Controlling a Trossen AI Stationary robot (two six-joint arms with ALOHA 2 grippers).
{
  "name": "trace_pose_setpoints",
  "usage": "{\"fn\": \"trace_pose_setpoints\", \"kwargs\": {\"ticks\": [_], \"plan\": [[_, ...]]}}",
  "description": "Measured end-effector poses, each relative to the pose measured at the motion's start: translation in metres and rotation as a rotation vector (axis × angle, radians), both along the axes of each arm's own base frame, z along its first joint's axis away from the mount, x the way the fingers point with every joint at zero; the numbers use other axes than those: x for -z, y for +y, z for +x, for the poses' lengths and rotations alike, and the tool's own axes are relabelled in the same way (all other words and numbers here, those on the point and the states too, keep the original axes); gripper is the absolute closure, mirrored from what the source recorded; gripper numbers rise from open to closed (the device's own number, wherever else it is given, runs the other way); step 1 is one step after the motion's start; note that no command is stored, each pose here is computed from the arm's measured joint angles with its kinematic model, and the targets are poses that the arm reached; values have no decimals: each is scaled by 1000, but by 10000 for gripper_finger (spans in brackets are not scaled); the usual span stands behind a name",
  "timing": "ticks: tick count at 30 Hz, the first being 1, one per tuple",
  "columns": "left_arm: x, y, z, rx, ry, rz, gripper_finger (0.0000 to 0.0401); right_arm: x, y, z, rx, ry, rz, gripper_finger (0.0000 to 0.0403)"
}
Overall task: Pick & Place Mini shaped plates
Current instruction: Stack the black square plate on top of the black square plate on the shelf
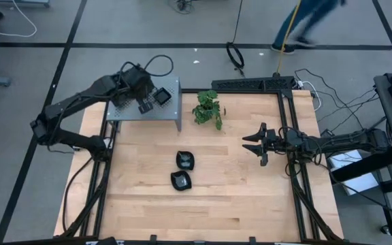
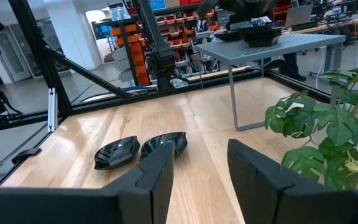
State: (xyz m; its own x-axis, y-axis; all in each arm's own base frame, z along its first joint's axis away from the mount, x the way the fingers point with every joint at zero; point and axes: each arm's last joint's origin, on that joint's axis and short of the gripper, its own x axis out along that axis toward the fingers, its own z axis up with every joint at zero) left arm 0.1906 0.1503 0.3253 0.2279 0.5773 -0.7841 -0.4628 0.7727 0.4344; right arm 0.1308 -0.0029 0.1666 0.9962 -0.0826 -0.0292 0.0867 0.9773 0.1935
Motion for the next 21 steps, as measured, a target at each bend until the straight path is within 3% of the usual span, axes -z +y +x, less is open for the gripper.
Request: {"fn": "trace_pose_setpoints", "kwargs": {"ticks": [21], "plan": [[6,18,-4,8,-1,-43,391,0,0,0,0,0,0,261]]}}
